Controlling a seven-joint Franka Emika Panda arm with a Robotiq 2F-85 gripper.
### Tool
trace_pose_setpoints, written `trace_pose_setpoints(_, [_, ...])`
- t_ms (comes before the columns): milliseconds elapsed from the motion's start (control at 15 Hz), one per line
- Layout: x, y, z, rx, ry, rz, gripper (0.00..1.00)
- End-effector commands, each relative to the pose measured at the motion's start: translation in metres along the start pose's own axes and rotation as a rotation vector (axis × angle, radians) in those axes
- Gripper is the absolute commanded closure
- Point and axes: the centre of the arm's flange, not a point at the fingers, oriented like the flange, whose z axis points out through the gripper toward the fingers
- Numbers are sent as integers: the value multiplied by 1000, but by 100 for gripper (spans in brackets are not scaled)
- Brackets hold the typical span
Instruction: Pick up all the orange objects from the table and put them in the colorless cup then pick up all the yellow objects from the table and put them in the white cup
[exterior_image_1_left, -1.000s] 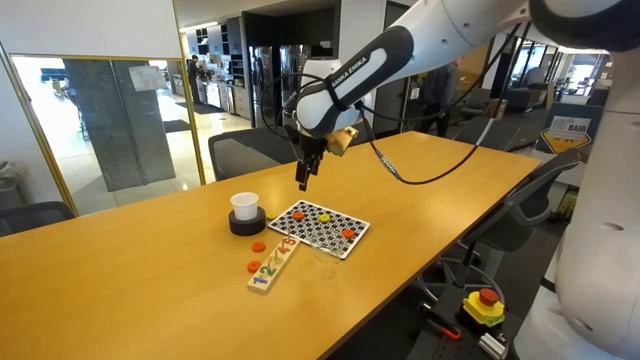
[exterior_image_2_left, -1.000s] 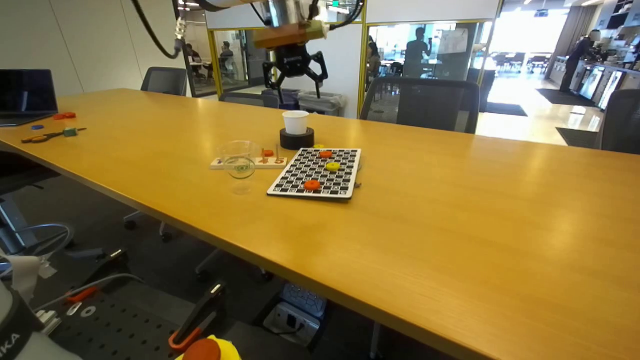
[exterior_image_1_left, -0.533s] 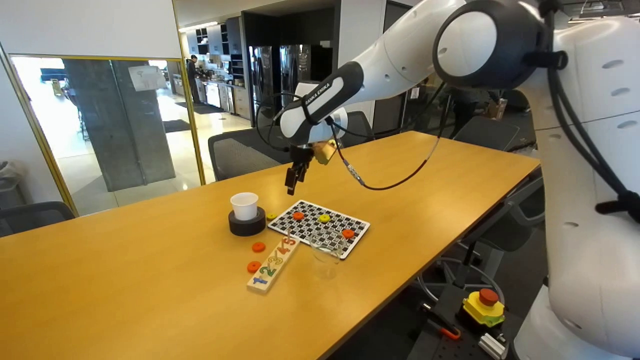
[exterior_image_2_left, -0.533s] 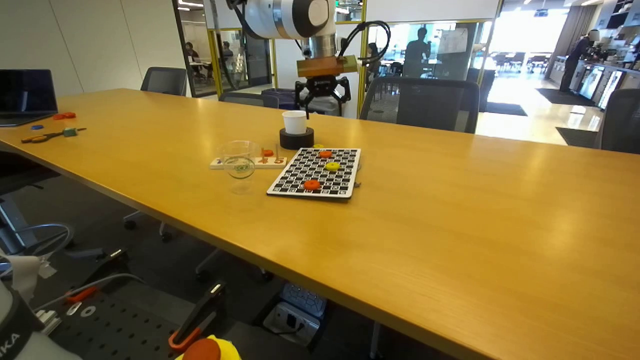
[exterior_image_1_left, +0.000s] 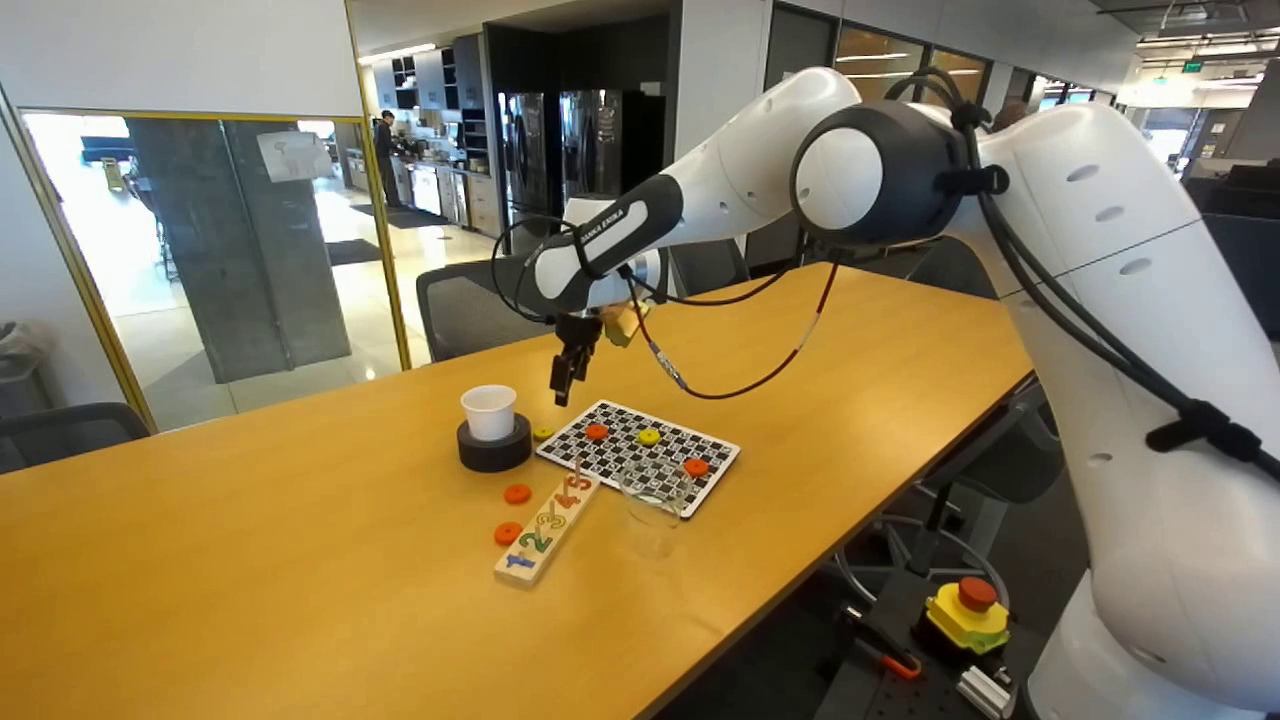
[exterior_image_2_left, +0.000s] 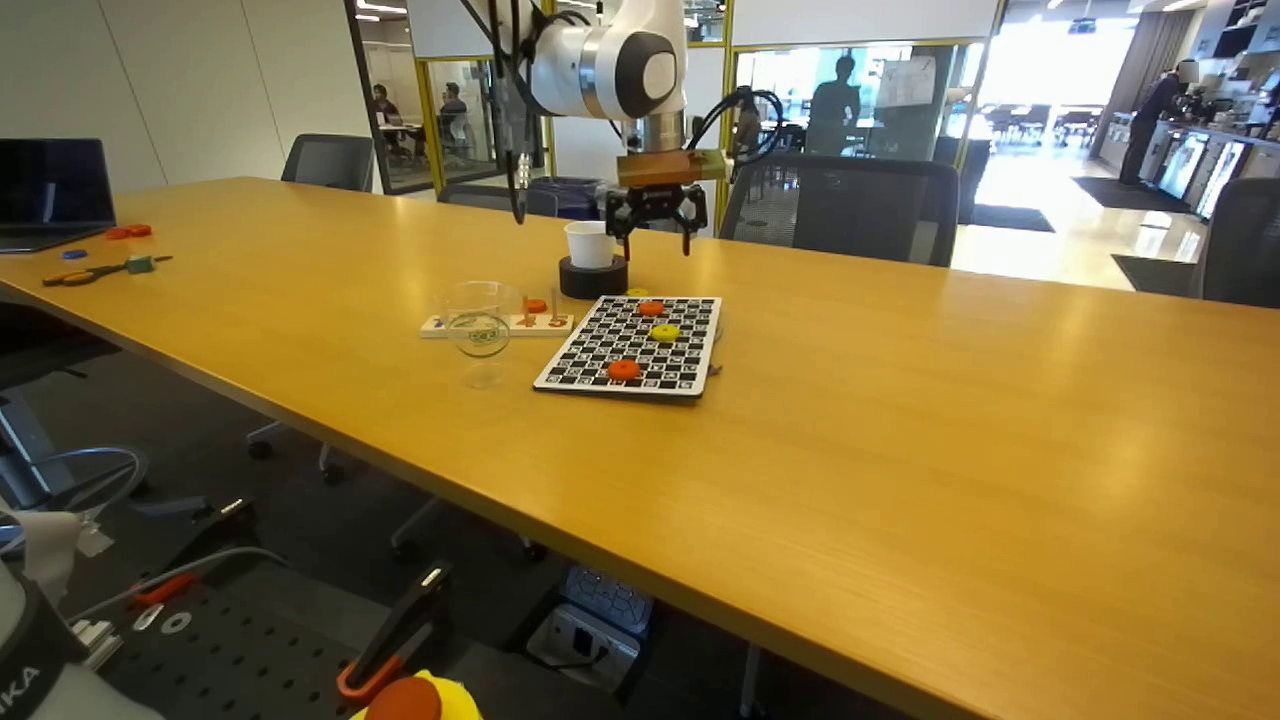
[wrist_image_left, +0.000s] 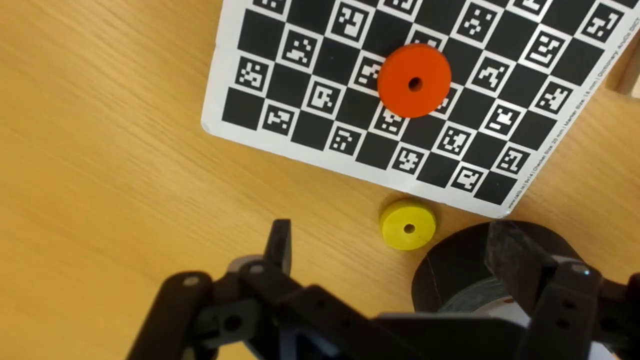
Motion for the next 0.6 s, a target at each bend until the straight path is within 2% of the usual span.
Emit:
trace_pose_setpoints(0, [29, 14, 8, 5, -6, -38, 0])
trace_pose_setpoints(533, [37, 10, 34, 43, -8, -42, 0])
